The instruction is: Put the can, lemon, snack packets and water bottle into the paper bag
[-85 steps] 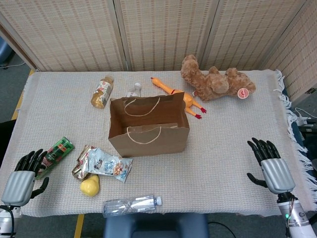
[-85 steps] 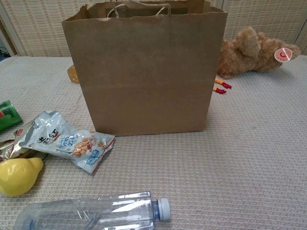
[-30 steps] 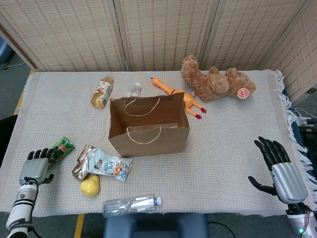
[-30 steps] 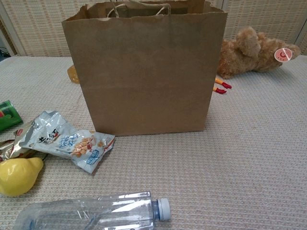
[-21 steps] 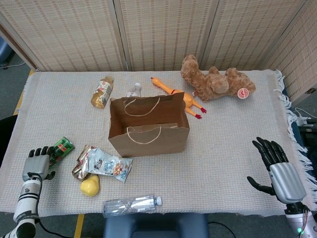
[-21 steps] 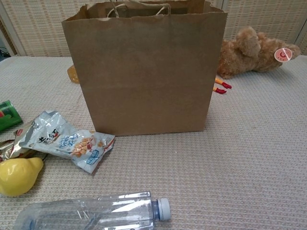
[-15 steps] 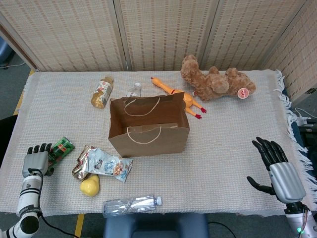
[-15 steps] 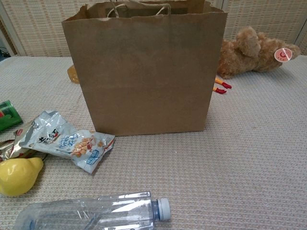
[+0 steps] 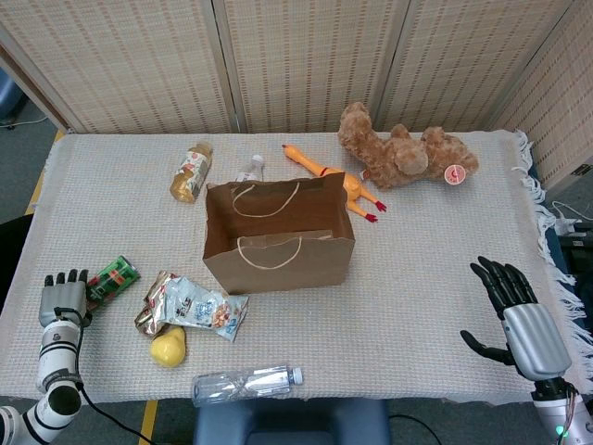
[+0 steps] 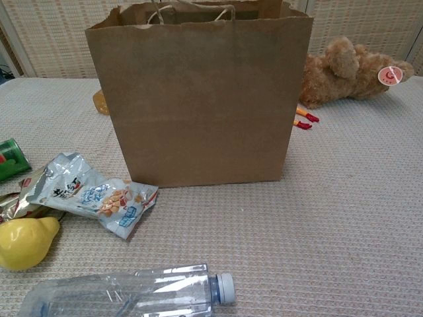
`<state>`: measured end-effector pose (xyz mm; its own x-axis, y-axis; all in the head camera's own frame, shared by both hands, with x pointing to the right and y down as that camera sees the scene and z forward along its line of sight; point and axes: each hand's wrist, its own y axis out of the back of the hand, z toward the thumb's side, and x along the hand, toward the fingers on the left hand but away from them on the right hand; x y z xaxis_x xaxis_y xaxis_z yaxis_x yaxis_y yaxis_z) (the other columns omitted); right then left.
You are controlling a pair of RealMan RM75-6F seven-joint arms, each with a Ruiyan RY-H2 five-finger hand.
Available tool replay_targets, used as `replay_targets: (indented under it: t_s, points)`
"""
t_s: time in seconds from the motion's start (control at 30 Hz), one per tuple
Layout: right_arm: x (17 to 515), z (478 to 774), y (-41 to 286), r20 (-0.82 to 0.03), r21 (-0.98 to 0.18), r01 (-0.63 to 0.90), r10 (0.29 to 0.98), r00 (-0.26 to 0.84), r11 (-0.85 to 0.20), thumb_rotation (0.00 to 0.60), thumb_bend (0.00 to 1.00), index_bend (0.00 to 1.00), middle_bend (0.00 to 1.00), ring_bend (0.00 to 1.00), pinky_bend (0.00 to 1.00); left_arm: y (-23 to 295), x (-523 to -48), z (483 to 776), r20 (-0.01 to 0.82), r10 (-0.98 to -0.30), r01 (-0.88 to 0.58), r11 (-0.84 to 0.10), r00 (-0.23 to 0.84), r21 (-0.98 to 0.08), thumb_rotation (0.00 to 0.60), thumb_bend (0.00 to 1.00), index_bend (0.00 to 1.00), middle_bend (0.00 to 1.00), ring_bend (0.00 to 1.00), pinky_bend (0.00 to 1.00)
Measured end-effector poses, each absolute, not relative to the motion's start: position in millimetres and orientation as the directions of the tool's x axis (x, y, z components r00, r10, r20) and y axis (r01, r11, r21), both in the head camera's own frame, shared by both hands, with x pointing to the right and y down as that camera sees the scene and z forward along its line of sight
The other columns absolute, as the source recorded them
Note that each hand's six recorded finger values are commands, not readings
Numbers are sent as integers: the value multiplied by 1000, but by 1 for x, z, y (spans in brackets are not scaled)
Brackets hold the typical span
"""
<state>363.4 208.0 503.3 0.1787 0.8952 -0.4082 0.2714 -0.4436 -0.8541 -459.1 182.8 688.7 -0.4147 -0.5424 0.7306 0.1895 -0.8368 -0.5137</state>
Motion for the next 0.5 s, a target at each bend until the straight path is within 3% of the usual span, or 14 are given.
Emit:
replay_targets:
  t_s: [0.07,0.17,0.27,0.5]
  points:
    - [363,502,208,-404,-855,275,897,180,-440,600,119,0,0,0,0,182,-460,689,720,-553,199,-830,-418,-522,600,408,68,103,119,254]
    - [364,502,208,-401,-855,279,899,179,-437,600,119,0,0,0,0,181,-460,689,705,-575,216,-815,-414,-538,600,487,312,363,369,484]
    - [365,502,208,-403,-853,281,898,178,-439,600,119,0,0,0,0,182,-461,687,690,-596,230,-800,-411,-554,600,548,481,544,523,599]
    - [364,502,209,-402,-852,284,897,184,-440,600,119,0,0,0,0,177,-464,670,661,-634,253,-770,-402,-586,600,571,544,618,582,638]
